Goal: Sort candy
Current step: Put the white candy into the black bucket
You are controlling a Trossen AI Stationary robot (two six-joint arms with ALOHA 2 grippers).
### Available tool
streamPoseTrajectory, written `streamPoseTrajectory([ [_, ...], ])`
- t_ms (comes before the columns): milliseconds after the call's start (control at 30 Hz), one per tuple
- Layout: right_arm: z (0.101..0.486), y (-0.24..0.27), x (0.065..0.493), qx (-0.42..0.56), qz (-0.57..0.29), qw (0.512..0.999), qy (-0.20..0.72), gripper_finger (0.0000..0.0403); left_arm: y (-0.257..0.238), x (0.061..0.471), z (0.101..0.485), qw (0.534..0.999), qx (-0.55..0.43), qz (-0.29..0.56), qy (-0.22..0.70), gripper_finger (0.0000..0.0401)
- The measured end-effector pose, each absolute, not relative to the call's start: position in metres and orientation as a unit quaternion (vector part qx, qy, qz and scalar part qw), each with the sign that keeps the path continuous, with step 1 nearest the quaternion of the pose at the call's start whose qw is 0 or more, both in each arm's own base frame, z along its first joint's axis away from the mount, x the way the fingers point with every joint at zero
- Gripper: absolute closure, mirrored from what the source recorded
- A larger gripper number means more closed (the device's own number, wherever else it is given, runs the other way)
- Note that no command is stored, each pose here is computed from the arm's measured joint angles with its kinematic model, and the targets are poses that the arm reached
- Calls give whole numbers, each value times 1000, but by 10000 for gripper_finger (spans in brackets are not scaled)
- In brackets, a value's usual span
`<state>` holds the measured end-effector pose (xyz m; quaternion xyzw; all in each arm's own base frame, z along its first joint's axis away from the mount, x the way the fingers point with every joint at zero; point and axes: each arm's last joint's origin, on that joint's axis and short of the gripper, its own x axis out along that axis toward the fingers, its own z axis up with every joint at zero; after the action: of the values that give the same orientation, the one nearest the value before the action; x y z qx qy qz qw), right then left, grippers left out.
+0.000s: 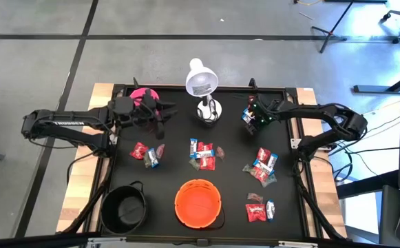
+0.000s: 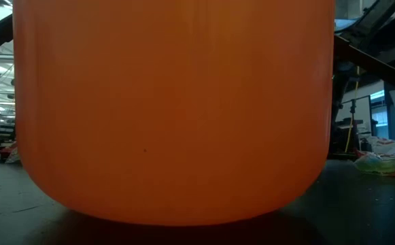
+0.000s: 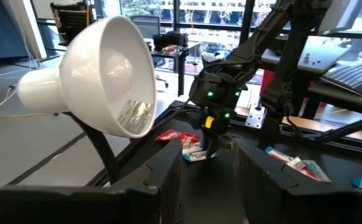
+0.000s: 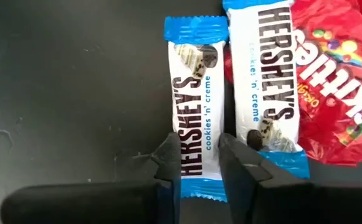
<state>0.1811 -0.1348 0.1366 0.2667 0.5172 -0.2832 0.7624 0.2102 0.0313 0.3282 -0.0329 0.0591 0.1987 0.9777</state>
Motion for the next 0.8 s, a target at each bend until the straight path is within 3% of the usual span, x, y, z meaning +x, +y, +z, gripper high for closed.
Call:
streamPoseTrajectory([
  [200,144,-124,187,266,-247,778,513,326,26,217,323,979,-31,185,74,270],
  [800,206,-67,227,188,-136,862,450,399,8,236,306,981,-53,149,109,270],
])
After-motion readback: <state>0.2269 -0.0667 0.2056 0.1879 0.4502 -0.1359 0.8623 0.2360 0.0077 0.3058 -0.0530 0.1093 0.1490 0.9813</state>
